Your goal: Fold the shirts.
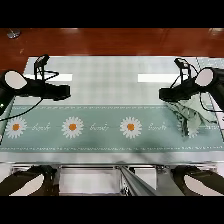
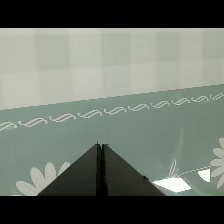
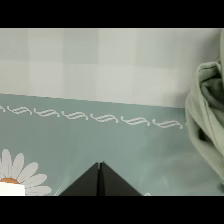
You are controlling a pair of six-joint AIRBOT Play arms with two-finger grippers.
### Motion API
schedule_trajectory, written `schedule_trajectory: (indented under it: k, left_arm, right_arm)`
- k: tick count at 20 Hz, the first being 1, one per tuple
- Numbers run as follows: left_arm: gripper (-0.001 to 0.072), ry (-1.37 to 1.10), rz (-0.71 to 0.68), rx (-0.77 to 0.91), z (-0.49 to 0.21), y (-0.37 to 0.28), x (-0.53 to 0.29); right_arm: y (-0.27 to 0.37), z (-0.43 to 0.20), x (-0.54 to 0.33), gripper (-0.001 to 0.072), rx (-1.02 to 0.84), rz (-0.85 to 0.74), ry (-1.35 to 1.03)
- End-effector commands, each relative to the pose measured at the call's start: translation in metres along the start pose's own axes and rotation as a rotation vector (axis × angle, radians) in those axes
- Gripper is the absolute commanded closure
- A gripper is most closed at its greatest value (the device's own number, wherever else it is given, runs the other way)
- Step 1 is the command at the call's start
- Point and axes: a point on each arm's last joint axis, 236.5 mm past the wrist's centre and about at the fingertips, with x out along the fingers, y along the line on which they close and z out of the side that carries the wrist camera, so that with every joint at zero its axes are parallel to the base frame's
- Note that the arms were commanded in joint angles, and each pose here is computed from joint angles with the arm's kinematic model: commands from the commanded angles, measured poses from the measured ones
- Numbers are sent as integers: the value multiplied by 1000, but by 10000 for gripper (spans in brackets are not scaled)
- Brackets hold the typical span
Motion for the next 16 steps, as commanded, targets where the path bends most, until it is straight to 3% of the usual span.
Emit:
schedule_trajectory:
  k: [1,12,16]
  left_arm:
    - [686,0,1,0,0,0,0]
    - [686,0,1,0,0,0,0]
    - [686,-26,3,0,6,1,0]
  right_arm:
    - [0,0,0,674,0,0,0]
    - [0,0,0,674,0,0,-1]
    - [-1,30,-2,674,-6,-3,-129]
